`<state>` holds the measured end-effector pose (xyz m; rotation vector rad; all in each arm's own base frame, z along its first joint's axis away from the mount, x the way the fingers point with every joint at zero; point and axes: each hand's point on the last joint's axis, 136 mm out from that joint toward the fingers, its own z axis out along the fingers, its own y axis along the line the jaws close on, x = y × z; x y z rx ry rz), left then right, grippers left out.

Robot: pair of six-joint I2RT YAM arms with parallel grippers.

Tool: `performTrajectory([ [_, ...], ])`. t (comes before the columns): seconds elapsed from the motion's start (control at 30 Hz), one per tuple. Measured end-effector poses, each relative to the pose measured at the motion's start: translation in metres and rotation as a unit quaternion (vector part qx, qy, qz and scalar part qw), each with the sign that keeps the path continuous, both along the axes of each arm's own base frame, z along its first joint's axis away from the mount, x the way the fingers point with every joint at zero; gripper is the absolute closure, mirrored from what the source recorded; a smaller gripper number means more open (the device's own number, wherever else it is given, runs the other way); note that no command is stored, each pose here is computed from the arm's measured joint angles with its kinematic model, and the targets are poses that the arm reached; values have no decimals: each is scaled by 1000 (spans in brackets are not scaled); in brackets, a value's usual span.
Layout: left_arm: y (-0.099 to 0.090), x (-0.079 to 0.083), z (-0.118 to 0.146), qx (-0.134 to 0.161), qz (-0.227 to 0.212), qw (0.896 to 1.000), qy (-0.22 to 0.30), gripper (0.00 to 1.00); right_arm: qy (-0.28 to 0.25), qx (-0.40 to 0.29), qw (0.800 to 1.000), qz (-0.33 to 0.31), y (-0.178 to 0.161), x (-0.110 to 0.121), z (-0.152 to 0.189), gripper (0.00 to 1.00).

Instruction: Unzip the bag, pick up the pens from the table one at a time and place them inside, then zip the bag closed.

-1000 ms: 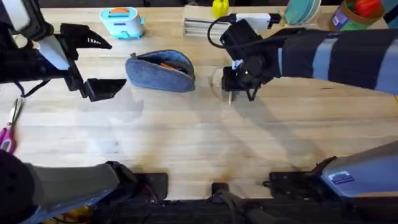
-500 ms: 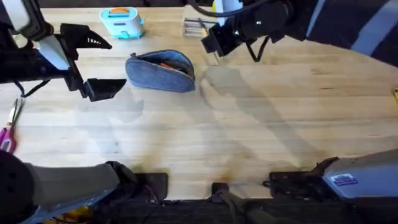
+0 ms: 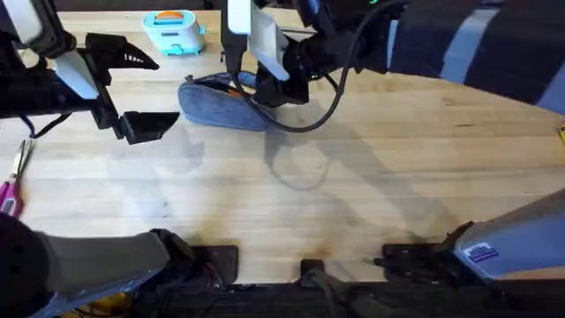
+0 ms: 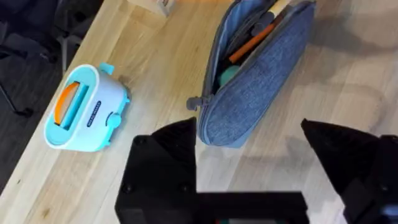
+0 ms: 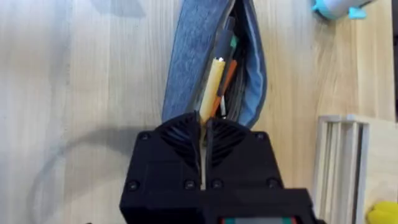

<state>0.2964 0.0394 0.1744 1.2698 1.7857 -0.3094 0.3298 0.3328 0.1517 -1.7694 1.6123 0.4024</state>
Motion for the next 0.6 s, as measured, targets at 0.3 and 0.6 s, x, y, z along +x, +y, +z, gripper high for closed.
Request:
performTrajectory([
  [0.3,0,0,0,0,0,1000,0,8,-48,19,998,19,16,19,-3,968],
  [0.6,0,0,0,0,0,1000,0,7,-17,-4,1000,20,19,22,-46,968],
])
